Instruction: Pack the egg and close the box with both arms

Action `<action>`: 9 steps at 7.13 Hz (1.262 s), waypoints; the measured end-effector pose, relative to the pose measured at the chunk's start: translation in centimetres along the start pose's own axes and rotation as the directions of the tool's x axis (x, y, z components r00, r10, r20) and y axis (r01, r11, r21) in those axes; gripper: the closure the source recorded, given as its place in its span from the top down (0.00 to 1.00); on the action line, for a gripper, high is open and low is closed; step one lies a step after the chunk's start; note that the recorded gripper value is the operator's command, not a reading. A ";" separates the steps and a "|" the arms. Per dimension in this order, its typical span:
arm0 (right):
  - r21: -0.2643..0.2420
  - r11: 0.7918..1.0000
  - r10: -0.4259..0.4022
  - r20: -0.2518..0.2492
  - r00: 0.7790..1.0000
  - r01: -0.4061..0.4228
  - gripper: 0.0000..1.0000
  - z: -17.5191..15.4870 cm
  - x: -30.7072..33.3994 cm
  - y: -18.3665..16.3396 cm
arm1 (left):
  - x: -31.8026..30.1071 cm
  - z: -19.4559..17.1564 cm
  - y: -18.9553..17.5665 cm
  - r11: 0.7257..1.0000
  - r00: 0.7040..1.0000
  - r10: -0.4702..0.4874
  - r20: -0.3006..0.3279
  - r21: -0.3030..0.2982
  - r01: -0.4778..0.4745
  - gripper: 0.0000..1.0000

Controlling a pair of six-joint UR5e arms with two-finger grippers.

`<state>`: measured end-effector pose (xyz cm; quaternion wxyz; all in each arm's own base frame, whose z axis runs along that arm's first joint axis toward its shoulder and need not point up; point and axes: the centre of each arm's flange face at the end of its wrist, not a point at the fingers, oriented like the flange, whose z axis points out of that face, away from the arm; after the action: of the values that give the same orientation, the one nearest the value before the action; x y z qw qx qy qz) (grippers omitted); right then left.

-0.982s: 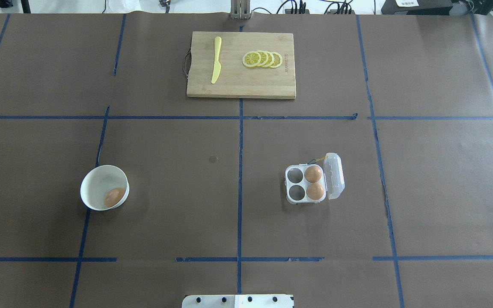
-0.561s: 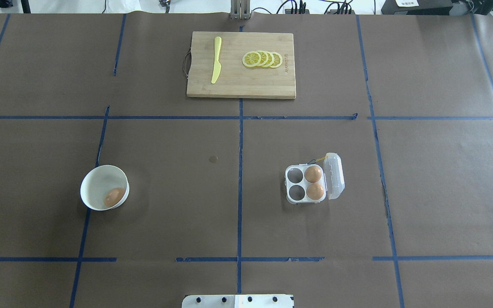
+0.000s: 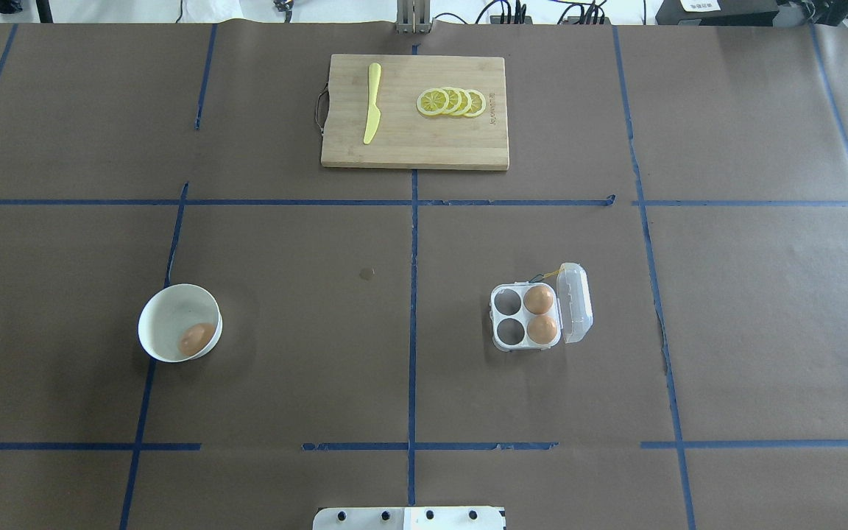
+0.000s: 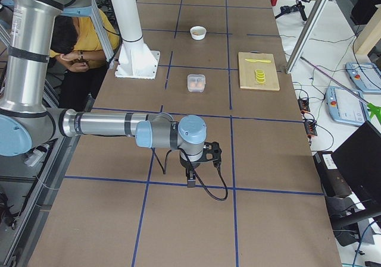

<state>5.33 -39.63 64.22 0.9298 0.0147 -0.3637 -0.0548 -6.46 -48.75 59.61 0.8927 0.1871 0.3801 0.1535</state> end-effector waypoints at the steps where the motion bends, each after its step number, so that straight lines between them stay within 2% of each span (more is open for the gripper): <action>1: 0.007 1.000 -0.006 0.000 1.000 0.006 1.00 0.1 0.1 -0.1 | 0.3 -0.3 -0.6 0.999 0.999 0.034 0.006 0.031 -0.034 1.00; 3: 0.021 1.000 -0.017 0.000 1.000 0.017 1.00 -0.2 -0.1 -0.7 | 1.5 -1.6 -2.4 0.979 0.988 0.150 0.036 0.136 -0.153 1.00; 5: 0.053 0.998 -0.046 -0.005 0.999 0.046 1.00 -1.2 -1.0 -2.1 | 2.1 -2.4 -4.9 0.922 0.958 0.275 0.077 0.260 -0.286 1.00; 7: 0.082 0.994 -0.075 -0.012 0.997 0.076 1.00 -1.8 -1.4 -2.8 | 1.6 -1.8 -6.3 0.918 0.963 0.266 0.051 0.291 -0.269 1.00; 9: 0.098 0.991 -0.091 -0.018 0.996 0.092 1.00 -1.9 -1.5 -3.0 | 1.7 -1.8 -5.4 0.915 0.961 0.270 0.050 0.298 -0.273 1.00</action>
<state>5.28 -42.50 61.58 0.9268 0.0776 -0.3588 -0.0791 -5.92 -52.43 54.97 0.8250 0.3730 0.3660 0.2153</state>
